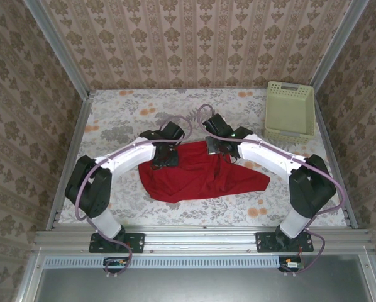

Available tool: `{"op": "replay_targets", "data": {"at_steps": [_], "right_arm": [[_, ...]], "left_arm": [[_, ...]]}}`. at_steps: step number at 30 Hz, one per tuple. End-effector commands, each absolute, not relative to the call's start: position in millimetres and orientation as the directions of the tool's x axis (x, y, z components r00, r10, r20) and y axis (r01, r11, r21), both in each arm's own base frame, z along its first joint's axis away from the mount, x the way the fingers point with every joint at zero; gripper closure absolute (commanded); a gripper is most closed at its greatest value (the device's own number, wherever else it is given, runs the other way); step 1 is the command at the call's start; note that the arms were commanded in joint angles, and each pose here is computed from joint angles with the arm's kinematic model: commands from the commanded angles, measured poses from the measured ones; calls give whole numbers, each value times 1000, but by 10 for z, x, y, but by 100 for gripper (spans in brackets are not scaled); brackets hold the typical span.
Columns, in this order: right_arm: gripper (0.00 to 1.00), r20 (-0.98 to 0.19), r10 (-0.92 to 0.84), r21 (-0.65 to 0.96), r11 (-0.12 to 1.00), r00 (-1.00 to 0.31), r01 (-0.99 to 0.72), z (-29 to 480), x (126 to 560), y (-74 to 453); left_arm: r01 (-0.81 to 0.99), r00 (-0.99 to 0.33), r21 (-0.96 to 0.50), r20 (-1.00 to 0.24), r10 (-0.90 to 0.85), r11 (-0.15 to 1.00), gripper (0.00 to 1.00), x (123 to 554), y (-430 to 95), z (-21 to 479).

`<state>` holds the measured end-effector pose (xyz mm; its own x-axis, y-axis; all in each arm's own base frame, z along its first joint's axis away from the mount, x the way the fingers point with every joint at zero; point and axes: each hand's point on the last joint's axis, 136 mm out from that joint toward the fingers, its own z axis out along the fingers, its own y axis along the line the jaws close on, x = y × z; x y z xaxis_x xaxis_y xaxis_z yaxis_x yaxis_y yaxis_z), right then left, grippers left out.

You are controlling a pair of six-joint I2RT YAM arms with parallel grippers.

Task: Fold the inside-out t-shirt

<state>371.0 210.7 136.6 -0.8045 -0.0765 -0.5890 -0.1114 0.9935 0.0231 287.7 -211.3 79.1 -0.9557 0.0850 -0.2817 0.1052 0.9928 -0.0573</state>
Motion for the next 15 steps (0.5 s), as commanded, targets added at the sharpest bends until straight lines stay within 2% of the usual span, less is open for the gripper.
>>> {"op": "replay_targets", "data": {"at_steps": [1, 3, 9, 15], "right_arm": [[100, -622, -67, 19, 995, -780, -101, 1494, 3695, 2054], [100, -620, -68, 13, 995, -782, -98, 1485, 3678, 2034], [100, -626, -97, -38, 995, -774, -94, 1500, 3649, 1964], [100, -612, -133, -98, 991, -780, -92, 1499, 3600, 1875]], "left_arm": [[107, -937, -68, -339, 78, 992, 93, 3061, -2174, 990], [110, -927, -57, -366, 82, 992, 100, 3104, -2159, 1120], [147, -841, -13, -528, 118, 989, 100, 3089, -1971, 1995], [182, -747, -100, -662, 71, 978, 100, 2853, -1745, 2792]]}}
